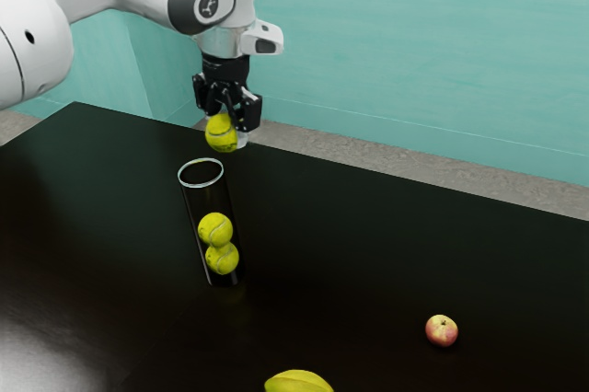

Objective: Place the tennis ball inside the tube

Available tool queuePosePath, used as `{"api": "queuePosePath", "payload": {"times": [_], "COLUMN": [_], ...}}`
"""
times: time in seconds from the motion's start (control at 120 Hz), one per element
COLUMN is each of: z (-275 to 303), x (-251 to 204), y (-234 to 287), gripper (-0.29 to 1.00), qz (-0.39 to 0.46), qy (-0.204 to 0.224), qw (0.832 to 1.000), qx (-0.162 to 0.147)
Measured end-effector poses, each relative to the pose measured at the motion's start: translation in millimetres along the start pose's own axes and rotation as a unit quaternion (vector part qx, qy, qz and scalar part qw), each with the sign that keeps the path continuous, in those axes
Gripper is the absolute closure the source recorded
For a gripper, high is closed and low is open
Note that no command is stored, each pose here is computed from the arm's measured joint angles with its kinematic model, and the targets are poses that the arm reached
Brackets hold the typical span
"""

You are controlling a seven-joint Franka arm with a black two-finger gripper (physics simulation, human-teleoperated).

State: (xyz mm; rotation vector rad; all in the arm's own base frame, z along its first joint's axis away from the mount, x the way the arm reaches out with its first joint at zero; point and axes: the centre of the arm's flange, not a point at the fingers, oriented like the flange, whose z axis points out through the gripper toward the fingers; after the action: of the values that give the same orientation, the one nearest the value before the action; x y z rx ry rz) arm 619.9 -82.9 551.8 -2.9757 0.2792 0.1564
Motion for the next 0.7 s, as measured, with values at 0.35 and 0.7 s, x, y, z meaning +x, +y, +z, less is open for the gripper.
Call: {"api": "queuePosePath", "payload": {"times": [0.35, 0.7], "z": [-4, 4], "x": [-44, -46], "y": [-11, -21], "gripper": [0.45, 0.12], "qz": [-0.012, -0.025], "qy": [-0.026, -0.040], "qw": [1.000, 0.999], "qx": [-0.011, -0.018]}}
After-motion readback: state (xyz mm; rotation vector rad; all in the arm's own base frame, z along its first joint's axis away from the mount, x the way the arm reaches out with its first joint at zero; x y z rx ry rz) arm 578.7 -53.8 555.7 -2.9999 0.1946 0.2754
